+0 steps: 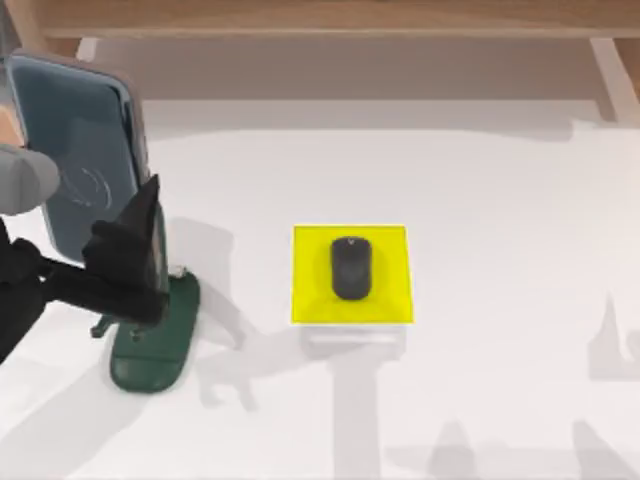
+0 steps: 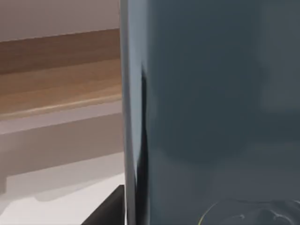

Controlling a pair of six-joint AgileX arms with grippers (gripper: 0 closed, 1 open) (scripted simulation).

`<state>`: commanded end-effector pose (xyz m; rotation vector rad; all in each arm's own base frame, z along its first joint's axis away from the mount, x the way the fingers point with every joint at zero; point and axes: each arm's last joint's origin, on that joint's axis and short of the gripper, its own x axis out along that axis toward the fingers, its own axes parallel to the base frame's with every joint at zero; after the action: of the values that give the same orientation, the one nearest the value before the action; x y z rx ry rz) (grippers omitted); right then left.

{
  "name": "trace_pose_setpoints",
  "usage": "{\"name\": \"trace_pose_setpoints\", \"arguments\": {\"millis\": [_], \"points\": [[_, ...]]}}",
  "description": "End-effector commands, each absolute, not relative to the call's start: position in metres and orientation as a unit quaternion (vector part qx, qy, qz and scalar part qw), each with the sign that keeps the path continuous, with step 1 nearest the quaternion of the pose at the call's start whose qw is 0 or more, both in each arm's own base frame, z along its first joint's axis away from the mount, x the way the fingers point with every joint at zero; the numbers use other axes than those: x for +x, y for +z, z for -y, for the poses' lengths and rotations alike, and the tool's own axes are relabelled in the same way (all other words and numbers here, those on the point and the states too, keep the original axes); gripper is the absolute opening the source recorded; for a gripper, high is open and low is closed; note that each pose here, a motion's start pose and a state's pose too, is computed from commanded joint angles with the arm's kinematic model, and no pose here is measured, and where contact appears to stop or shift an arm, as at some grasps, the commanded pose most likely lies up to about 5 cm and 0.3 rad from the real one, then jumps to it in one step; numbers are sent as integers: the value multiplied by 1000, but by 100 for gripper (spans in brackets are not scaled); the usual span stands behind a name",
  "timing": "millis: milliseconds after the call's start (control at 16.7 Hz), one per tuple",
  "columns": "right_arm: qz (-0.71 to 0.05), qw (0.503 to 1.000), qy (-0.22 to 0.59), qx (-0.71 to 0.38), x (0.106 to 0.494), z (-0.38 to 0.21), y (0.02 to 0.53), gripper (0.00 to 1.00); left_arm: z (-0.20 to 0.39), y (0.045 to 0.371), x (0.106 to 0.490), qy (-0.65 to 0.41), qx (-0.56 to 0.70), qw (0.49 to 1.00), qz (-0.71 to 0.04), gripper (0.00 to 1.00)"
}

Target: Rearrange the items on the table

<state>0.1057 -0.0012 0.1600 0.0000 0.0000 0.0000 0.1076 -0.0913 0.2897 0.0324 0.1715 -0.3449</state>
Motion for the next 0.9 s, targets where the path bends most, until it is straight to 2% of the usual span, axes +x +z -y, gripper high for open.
{"name": "trace_pose_setpoints", "arguments": {"millis": [300, 660, 900], "points": [[0, 1000, 0, 0, 106, 1, 160, 100, 100, 275, 129, -157, 15, 980, -119, 0], [0, 1000, 0, 0, 106, 1, 160, 100, 94, 221, 174, -76, 12, 973, -216, 0], [0, 1000, 0, 0, 106, 1, 160, 100, 93, 215, 178, -70, 8, 971, -226, 0]]}}
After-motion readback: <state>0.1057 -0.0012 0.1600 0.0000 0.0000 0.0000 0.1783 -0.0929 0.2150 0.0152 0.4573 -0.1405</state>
